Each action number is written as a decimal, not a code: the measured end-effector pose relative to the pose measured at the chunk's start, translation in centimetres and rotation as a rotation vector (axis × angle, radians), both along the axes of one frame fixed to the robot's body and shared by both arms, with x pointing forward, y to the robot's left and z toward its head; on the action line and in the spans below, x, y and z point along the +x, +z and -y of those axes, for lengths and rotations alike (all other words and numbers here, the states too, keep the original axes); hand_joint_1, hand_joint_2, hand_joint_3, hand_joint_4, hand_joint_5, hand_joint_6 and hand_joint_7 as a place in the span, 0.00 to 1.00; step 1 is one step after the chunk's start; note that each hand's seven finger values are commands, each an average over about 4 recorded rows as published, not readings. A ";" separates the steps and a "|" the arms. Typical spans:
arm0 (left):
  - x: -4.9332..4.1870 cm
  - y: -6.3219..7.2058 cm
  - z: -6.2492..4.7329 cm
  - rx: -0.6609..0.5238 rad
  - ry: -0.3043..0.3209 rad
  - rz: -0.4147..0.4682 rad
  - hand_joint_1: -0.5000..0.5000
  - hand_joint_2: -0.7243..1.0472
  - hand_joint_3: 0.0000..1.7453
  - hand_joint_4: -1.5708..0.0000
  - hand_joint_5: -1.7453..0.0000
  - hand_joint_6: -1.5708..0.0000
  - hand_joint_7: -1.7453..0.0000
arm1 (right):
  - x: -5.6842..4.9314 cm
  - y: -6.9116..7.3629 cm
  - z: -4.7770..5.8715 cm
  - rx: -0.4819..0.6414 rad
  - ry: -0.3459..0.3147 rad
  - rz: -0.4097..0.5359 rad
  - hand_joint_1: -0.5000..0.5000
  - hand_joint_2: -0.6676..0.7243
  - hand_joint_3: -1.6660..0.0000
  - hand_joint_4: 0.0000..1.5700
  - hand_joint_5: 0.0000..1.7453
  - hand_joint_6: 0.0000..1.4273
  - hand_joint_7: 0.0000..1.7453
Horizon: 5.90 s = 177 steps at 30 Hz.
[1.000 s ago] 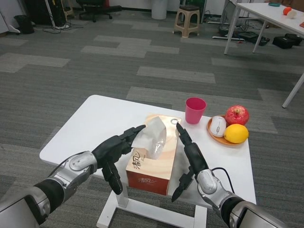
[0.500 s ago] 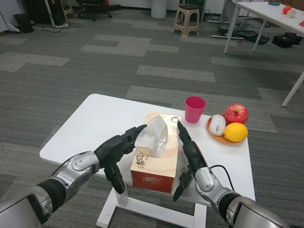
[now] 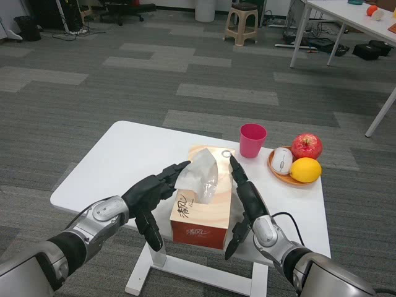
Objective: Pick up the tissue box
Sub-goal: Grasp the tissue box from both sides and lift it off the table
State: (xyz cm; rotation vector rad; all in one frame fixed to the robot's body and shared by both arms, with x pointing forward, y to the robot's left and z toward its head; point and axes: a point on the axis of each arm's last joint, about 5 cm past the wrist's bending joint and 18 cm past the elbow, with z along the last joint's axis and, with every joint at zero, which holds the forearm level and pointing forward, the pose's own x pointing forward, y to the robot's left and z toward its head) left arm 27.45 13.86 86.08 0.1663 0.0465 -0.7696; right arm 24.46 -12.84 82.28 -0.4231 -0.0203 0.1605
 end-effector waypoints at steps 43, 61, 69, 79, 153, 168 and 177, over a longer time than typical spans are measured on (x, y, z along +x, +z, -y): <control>-0.19 -0.2 0.4 -0.045 0.050 -0.008 1.00 0.60 0.00 1.00 1.00 1.00 1.00 | 0.1 0.2 0.1 0.001 -0.038 0.024 0.05 0.31 0.92 0.94 0.33 0.00 0.04; 0.02 0.3 0.2 -0.065 0.038 0.017 1.00 0.60 0.00 1.00 1.00 1.00 1.00 | 0.3 0.4 0.2 0.007 -0.059 0.044 0.06 0.30 0.90 0.92 0.39 0.00 0.04; 0.03 0.4 0.2 -0.065 0.039 0.018 1.00 0.60 0.00 1.00 1.00 1.00 1.00 | 0.4 0.4 0.2 0.005 -0.058 0.043 0.14 0.32 0.89 0.58 0.29 0.00 0.04; 0.05 0.4 0.1 -0.067 0.042 0.018 1.00 0.60 0.00 1.00 1.00 1.00 1.00 | 0.4 0.5 0.2 0.004 -0.038 0.036 0.25 0.32 0.86 0.36 0.17 0.00 0.04; 0.11 0.5 -0.2 -0.078 0.053 0.022 1.00 0.60 0.00 1.00 1.00 1.00 1.00 | 0.7 0.9 0.2 0.016 0.115 -0.028 0.23 0.93 1.00 0.00 0.00 0.00 0.00; 0.10 0.5 -0.2 -0.083 0.057 0.019 1.00 0.60 0.00 1.00 1.00 1.00 1.00 | 0.7 0.8 0.1 0.015 0.119 -0.028 0.21 0.91 1.00 0.00 0.00 0.00 0.00; -0.18 0.1 -0.1 -0.115 0.075 -0.012 1.00 0.60 0.00 1.00 1.00 1.00 1.00 | 0.7 0.9 -0.2 0.015 0.117 -0.023 0.21 0.91 1.00 0.00 0.00 0.00 0.00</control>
